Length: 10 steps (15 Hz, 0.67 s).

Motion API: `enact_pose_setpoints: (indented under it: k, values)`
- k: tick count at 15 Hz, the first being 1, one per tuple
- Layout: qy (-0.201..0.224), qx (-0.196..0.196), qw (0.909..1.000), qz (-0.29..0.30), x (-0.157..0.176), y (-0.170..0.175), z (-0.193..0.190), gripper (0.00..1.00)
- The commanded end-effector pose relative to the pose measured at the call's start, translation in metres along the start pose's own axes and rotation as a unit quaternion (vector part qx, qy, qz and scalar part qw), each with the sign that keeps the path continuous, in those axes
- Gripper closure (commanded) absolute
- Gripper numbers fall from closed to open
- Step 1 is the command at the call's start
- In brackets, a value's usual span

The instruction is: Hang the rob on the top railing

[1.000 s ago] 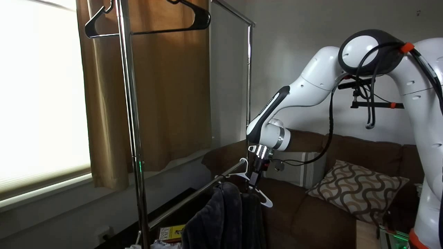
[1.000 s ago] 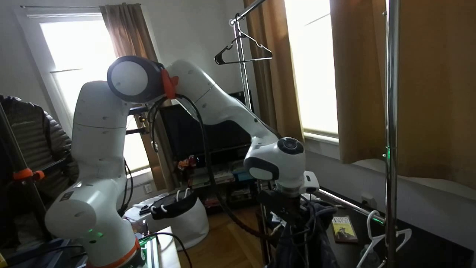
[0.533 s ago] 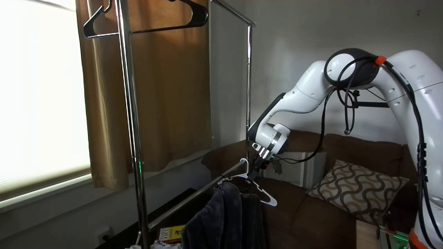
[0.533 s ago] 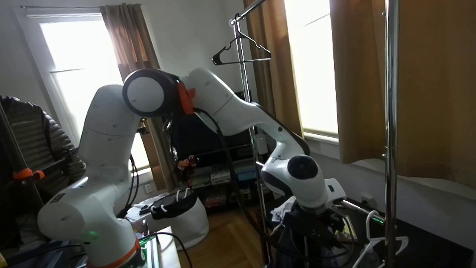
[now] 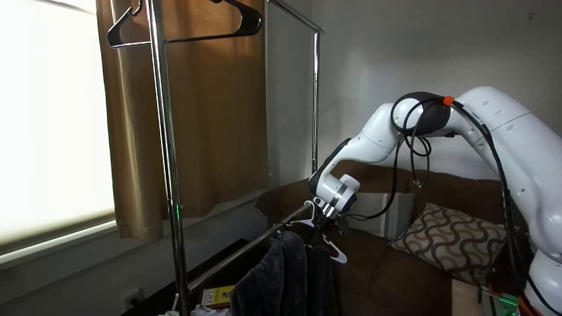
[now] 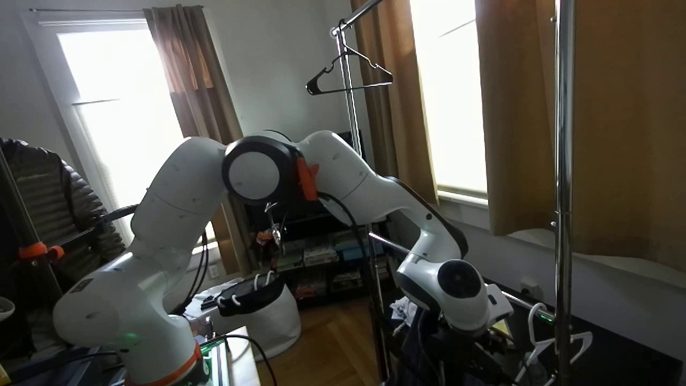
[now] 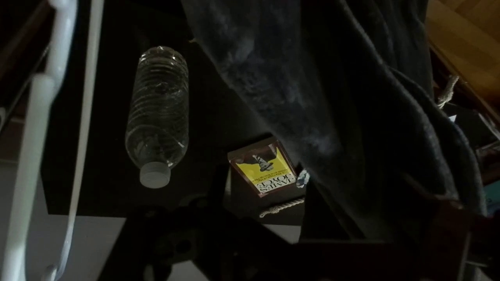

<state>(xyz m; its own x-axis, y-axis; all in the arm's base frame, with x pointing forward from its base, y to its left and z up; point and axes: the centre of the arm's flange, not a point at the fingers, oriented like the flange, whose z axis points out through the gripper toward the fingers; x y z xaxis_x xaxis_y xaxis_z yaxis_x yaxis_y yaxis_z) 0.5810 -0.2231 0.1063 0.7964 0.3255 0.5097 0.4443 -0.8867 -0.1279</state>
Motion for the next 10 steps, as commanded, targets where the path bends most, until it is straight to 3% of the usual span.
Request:
enact_pose_setpoints:
  k: [1,2,3,4,7,10]
  values:
    - [0.021,0.021,0.9995,0.0,0.011,0.012,0.032,0.0]
    - [0.003,0.049,0.9988,-0.006,0.014,0.009,0.038,0.25]
    - [0.0,0.06,0.9982,-0.01,0.014,0.006,0.043,0.25]
    - [-0.011,0.081,0.9966,-0.012,0.014,0.003,0.047,0.32]
    - [-0.045,0.135,0.9897,-0.017,0.01,0.0,0.048,0.58]
    - [-0.038,0.177,0.9833,-0.01,0.007,-0.002,0.032,0.81]
